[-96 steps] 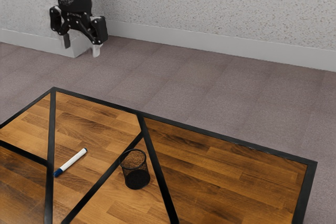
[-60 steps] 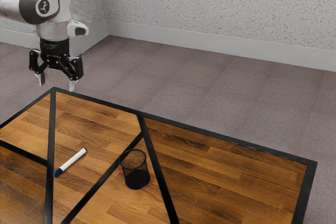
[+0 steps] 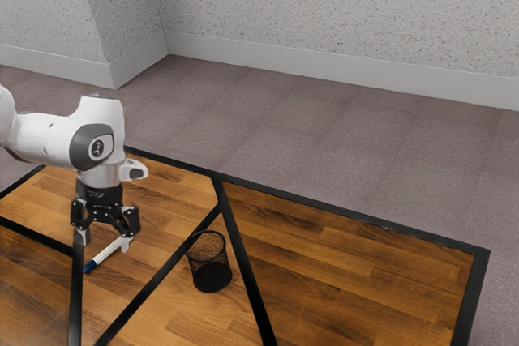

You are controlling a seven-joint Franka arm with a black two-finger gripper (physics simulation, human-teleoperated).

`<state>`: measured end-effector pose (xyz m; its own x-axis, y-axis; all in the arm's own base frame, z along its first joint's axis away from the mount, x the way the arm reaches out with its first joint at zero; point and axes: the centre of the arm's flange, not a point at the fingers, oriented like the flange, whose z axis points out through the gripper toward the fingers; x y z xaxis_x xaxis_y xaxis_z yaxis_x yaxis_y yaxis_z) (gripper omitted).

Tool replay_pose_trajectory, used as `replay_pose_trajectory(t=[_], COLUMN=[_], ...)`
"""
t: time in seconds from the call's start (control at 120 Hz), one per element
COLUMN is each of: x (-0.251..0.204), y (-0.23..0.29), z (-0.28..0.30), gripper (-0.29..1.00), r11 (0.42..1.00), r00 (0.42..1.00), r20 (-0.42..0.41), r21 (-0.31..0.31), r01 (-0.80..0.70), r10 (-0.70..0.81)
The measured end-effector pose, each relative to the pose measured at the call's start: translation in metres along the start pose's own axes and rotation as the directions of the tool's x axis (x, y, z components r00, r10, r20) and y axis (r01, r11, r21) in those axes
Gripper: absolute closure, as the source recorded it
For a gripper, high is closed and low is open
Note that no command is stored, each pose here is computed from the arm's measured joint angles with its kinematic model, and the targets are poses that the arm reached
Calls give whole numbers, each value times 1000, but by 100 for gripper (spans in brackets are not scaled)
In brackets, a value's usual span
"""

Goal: Put the marker into the pen holder.

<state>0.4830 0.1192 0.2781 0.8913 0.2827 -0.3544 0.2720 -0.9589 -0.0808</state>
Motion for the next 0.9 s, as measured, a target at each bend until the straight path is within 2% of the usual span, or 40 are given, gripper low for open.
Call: replay_pose_trajectory(t=[0.283,0.767,0.9], x=[35,56,56], y=[-9,-18,-18], z=[9,17,14], gripper=[0,0,24], r11=[989,939,928], r00=[985,933,921], r20=[-85,-111,-118], r21=[0,14,15], r01=[-151,-343,-372], r10=[151,342,371])
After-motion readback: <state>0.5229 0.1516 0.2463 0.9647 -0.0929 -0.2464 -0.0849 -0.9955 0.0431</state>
